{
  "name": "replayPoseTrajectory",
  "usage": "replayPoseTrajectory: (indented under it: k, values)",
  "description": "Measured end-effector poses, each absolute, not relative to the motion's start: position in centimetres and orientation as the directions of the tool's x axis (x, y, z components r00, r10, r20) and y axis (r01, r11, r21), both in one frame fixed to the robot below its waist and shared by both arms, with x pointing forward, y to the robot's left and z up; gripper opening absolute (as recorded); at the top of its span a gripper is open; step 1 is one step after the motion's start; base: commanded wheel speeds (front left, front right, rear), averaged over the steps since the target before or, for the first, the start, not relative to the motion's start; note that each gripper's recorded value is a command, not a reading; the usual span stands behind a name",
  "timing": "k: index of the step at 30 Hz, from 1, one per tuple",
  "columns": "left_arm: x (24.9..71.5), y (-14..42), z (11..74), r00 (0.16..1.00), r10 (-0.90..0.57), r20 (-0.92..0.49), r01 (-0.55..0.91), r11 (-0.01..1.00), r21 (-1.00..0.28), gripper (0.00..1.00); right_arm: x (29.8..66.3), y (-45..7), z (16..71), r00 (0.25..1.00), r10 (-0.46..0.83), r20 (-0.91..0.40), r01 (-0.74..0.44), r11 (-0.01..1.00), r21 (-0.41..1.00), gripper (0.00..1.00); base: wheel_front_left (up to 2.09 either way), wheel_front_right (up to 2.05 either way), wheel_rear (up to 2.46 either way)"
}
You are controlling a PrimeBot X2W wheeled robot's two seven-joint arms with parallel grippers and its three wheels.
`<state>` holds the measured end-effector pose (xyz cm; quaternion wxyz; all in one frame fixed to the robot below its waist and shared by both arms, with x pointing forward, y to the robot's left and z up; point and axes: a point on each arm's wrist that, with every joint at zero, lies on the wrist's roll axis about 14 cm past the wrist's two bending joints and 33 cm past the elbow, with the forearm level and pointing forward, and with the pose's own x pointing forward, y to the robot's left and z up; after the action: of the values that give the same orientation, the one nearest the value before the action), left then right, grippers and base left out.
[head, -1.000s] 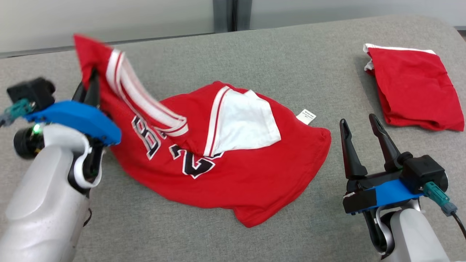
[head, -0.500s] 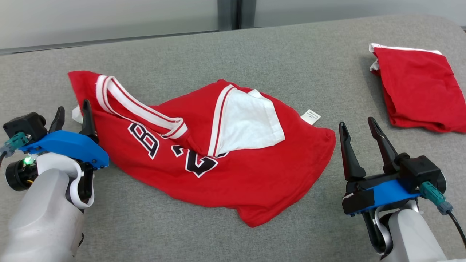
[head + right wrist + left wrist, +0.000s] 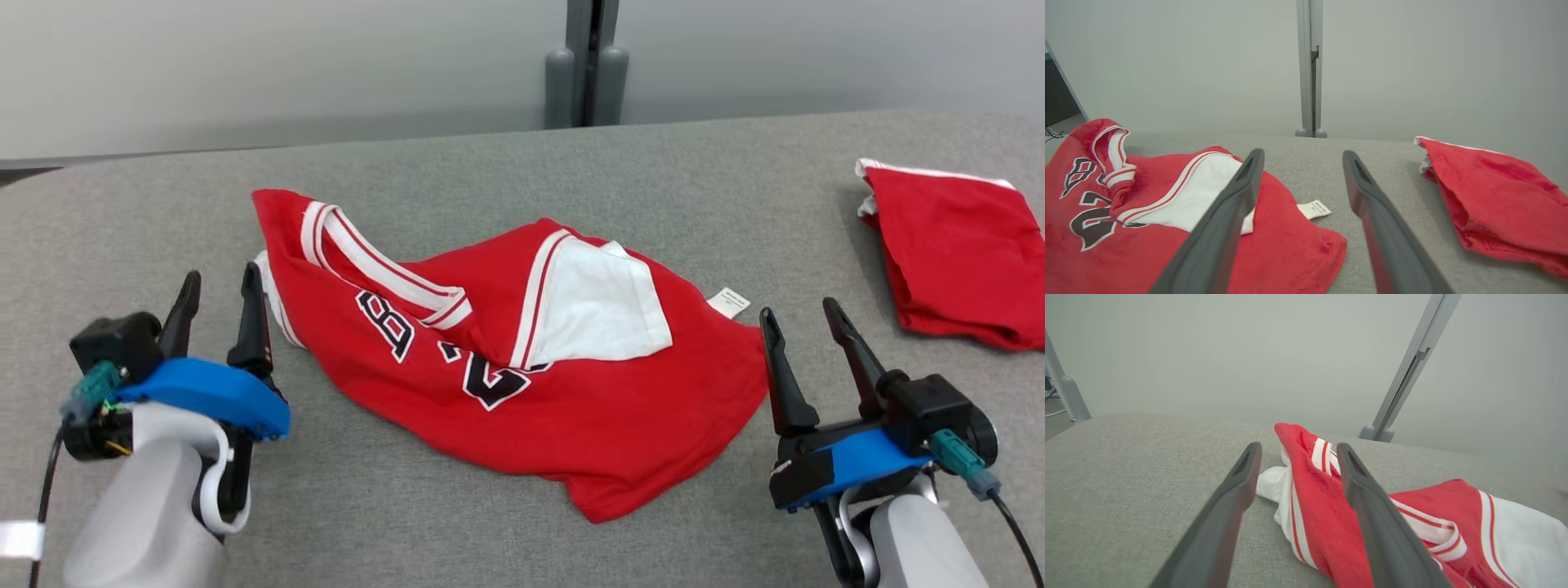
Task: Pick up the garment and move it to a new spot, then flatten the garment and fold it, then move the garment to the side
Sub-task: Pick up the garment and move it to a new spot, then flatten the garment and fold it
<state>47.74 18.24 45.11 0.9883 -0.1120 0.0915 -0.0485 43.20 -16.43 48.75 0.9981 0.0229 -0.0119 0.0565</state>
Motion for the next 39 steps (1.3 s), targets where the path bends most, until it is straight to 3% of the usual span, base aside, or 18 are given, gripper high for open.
replayPoseTrajectory:
  k: [16, 39]
  values:
    - [37.0, 17.6, 44.3, 0.988, -0.033, -0.150, -0.007, 0.964, -0.264, 1.00, 40.0, -14.5, 47.3, 0.986, 0.164, -0.024, -0.162, 0.985, 0.065, 1.00, 0.00, 0.00, 0.00]
    - [34.9, 18.1, 44.4, 0.990, 0.018, -0.140, -0.055, 0.964, -0.262, 1.00, 39.2, -14.0, 47.0, 0.984, 0.174, -0.032, -0.170, 0.981, 0.095, 1.00, 0.00, 0.00, 0.00]
